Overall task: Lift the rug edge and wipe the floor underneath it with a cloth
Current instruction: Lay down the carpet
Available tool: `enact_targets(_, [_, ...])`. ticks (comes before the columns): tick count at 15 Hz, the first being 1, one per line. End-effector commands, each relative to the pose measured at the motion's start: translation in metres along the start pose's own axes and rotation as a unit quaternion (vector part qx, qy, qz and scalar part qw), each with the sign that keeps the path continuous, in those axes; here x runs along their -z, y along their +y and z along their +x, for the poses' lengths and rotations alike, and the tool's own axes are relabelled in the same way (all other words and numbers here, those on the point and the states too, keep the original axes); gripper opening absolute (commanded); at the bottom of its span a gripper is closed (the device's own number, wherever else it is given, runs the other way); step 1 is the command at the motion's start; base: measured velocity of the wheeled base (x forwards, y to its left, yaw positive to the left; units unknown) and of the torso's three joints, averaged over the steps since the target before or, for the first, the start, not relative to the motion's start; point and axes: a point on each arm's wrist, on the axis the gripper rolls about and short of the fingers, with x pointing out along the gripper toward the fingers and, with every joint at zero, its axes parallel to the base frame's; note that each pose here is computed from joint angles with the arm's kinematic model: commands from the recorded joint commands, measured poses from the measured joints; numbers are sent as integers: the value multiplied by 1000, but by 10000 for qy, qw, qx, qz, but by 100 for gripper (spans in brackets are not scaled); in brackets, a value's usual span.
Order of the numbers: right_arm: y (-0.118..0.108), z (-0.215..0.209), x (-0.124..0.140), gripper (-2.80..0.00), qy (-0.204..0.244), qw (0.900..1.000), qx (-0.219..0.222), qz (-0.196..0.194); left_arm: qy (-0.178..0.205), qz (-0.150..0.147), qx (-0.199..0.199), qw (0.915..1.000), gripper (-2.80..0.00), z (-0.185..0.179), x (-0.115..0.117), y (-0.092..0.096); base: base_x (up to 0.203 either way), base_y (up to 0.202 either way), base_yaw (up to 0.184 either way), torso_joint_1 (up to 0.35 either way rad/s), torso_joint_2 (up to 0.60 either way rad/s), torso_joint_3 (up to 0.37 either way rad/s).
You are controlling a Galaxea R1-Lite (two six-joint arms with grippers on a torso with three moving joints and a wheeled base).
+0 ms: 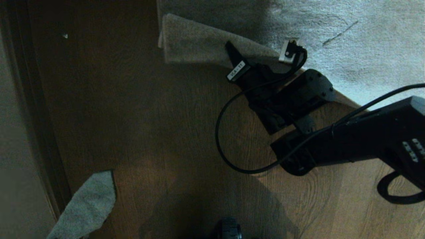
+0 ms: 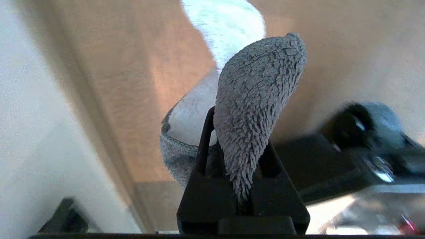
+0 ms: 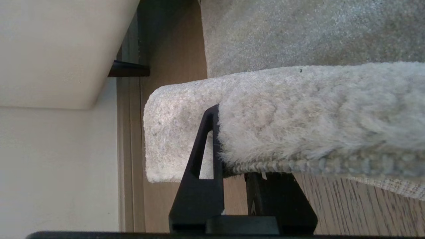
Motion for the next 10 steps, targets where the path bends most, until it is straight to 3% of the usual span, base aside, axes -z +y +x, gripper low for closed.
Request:
enact_targets(1, [1, -1, -1, -280, -192, 9998, -76, 25, -319, -62, -249, 9992, -280, -5, 2, 0, 0, 0, 0, 0, 0, 0])
enact_targets(5, [0, -1, -1, -280, -189, 9998, -52, -3, -1358, -24, -208, 9905, -280, -20, 9, -1, 0, 0, 0, 0, 0, 0])
enact_targets(10, [-1, 0, -5, -280, -241, 9997, -51, -8, -1363, -26, -207, 9904, -280, -20, 9, -1, 0, 0, 0, 0, 0, 0])
